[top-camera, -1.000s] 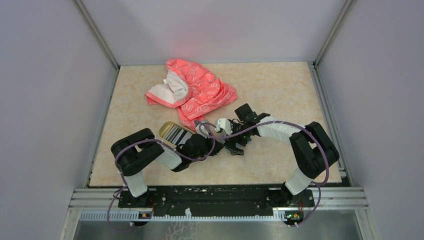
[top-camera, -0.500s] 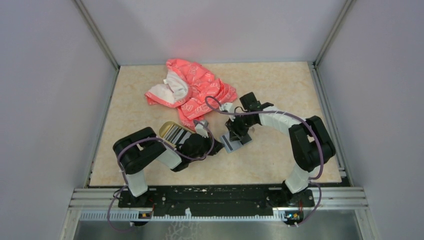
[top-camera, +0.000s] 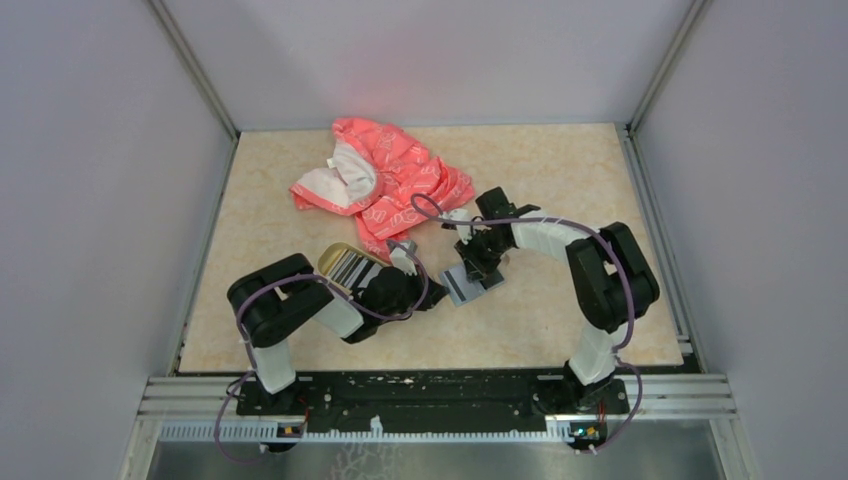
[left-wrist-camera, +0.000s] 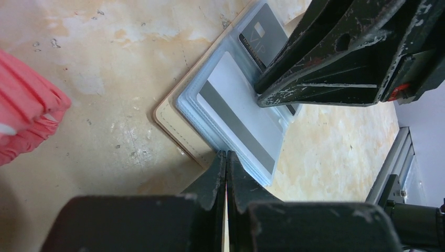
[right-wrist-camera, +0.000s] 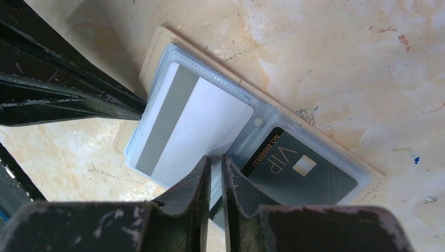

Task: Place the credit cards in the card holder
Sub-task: Insert the credit card into the card holder.

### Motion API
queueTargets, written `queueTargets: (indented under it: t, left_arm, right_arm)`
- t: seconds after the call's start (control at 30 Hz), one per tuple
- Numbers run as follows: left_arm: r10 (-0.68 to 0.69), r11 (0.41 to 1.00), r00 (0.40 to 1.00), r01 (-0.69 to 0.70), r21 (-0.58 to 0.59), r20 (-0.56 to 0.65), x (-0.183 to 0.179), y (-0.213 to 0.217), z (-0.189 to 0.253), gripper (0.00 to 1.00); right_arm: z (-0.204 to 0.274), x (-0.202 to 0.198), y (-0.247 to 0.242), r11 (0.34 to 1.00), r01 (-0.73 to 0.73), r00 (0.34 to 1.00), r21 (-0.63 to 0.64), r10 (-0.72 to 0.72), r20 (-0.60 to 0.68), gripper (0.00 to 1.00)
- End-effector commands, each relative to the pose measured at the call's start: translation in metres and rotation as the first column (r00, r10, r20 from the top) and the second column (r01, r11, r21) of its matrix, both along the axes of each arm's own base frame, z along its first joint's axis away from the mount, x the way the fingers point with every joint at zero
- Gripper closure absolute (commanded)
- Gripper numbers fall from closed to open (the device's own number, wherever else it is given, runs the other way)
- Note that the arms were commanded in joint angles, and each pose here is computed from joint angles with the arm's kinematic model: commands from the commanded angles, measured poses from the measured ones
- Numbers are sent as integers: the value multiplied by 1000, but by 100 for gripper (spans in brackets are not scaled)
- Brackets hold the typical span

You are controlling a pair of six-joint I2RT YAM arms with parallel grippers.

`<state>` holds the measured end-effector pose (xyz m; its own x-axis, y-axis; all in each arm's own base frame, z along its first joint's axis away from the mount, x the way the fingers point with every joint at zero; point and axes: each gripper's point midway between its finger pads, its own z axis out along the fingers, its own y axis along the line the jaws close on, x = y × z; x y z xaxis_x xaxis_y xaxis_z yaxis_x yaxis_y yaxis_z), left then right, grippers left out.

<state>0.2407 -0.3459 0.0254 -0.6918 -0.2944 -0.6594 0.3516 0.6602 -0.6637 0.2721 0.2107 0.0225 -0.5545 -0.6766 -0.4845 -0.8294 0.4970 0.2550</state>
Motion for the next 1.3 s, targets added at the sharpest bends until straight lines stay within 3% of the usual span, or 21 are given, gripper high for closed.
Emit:
queueTargets:
  t: [0.0, 0.37, 0.8, 1.0, 1.27]
  left_arm:
    - [-8, 1000, 1000, 8, 23, -25, -4, 5, -13, 98]
    - [-11, 1000, 999, 10, -27, -44, -7, 12, -11, 97]
    - [-78, 972, 997, 72, -222, -18, -19, 12, 31, 97]
    - [-93, 969, 996, 87, -232, -16, -16, 1, 47, 83]
    - [-80, 973, 992, 57, -223, -97, -10, -9, 30, 73]
  right_arm:
    - [-2, 12, -1, 999, 26, 1000, -30, -26, -1, 87]
    - [-11, 9, -5, 998, 42, 997, -36, -44, -63, 87]
    - [-13, 6, -3, 999, 32, 995, -22, -34, -92, 87]
    - [-13, 5, -3, 999, 31, 995, -22, -33, -98, 87]
    - [-14, 5, -3, 999, 28, 994, -22, -30, -101, 87]
